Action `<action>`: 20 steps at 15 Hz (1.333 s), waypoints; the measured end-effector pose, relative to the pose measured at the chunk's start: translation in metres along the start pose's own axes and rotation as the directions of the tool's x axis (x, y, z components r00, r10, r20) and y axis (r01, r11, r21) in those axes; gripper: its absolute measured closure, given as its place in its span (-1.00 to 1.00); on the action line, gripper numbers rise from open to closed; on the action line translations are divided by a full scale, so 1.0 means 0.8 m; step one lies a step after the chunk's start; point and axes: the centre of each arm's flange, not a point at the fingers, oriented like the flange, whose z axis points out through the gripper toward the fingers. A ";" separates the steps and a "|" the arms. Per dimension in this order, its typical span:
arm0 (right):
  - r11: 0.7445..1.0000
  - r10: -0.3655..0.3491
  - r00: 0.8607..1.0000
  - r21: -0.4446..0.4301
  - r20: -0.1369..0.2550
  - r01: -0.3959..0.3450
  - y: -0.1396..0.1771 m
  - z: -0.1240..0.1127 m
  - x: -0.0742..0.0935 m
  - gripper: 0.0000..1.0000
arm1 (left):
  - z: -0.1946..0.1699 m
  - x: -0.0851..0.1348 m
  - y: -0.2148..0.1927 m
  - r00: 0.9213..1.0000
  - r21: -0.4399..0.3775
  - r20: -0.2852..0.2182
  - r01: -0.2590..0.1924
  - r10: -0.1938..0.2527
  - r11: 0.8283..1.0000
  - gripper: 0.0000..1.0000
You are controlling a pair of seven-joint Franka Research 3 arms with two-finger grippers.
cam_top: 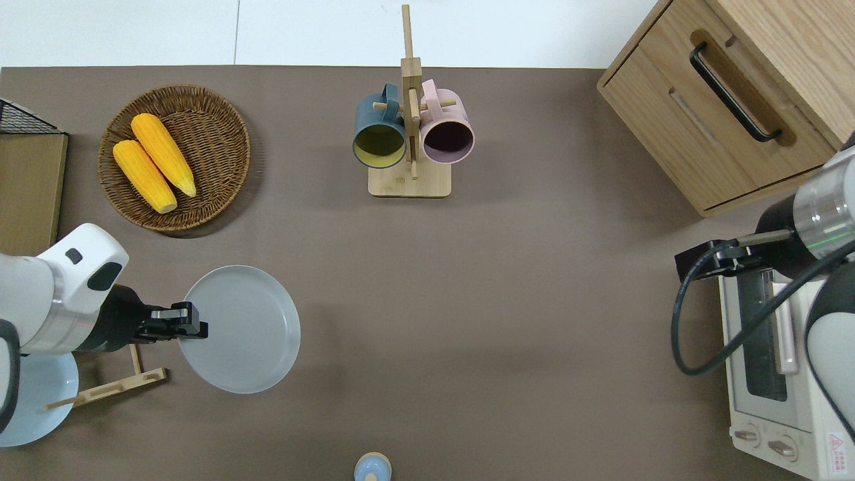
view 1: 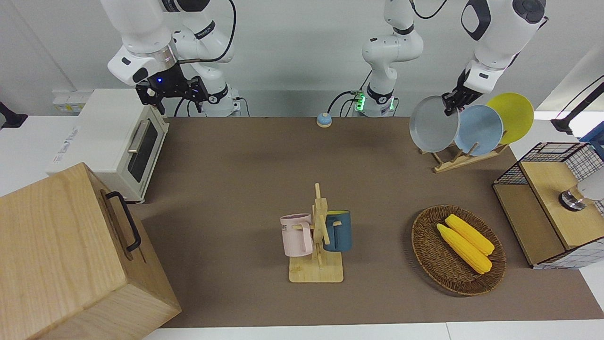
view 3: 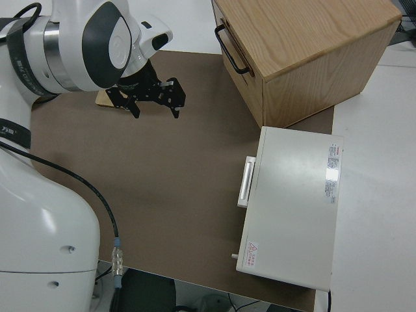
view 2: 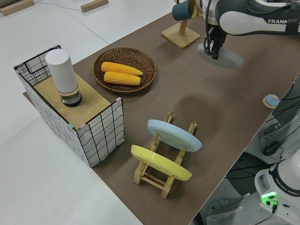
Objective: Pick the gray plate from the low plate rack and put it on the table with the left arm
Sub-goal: 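Lift the gray plate out of the rack with the left gripper, then lower the gray plate onto the table and open the left gripper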
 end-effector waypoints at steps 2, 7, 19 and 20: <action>1.000 0.000 1.000 0.000 0.000 0.000 0.000 0.000 0.000 -0.97 | 0.022 0.010 -0.005 0.999 -0.068 0.005 -0.047 0.048 0.997 0.70; 1.000 0.000 1.000 0.000 0.000 0.000 0.000 0.000 0.000 -0.97 | 0.089 0.019 -0.045 0.986 -0.176 -0.019 -0.167 0.166 0.970 0.70; 1.000 0.000 1.000 0.000 0.000 0.000 0.000 0.000 0.000 -0.97 | 0.177 0.026 -0.103 0.960 -0.238 0.020 -0.267 0.280 0.934 0.70; 1.000 0.000 1.000 0.000 0.000 0.000 0.000 0.000 0.000 -0.97 | 0.180 0.027 -0.104 0.959 -0.239 0.023 -0.269 0.283 0.933 0.70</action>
